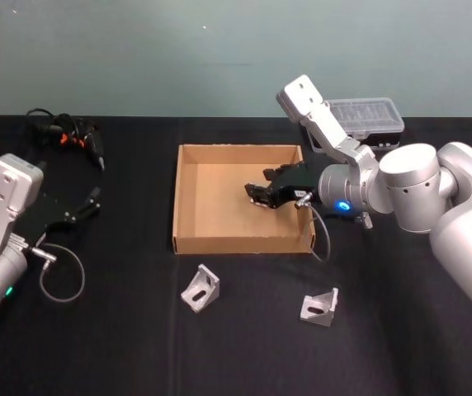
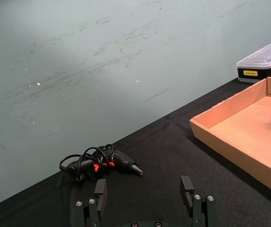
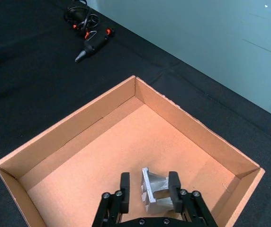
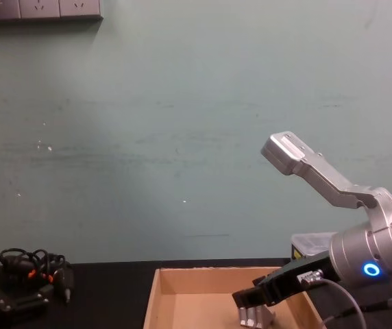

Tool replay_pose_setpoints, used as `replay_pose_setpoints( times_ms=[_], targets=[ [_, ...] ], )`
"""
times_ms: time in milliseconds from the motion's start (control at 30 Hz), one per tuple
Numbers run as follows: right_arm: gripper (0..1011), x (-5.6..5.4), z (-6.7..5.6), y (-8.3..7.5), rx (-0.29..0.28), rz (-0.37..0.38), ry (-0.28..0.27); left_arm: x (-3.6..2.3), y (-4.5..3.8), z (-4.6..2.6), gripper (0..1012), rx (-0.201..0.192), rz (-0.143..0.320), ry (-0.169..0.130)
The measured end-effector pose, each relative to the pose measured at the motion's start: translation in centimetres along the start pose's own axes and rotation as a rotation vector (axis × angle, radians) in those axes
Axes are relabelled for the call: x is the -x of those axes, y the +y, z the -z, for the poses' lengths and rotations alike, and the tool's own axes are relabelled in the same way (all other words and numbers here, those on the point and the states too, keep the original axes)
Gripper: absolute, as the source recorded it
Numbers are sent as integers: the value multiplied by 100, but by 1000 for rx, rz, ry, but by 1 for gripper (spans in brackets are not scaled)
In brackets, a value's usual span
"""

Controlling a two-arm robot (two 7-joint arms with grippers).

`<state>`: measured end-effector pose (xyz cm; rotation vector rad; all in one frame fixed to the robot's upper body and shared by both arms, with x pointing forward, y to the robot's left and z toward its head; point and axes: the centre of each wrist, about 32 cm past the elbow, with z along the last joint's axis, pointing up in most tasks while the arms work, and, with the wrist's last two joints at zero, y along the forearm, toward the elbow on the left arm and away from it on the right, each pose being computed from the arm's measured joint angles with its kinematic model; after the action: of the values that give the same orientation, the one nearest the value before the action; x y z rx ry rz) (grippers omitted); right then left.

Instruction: Use one hand to pick up the angle iron from the table and place it into the box.

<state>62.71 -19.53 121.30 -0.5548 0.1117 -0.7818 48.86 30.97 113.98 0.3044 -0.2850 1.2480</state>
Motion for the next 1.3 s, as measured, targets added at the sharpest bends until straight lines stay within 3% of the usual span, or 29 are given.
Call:
replay_pose_setpoints(
  times_ms=[467,633,1033,1300],
  targets=[
    [908,3,2,-10,-3,1,0,0,0,0,1011,0,0,0],
    [1003,28,15,-129,-21,-5,-6,0,0,0,1011,0,0,0],
    [1004,199,74,-686,-68,-35,-25,0,0,0,1011,0,0,0],
    [1004,405,269,-1255,-80,-83,-43,0,0,0,1011,0,0,0]
  ],
)
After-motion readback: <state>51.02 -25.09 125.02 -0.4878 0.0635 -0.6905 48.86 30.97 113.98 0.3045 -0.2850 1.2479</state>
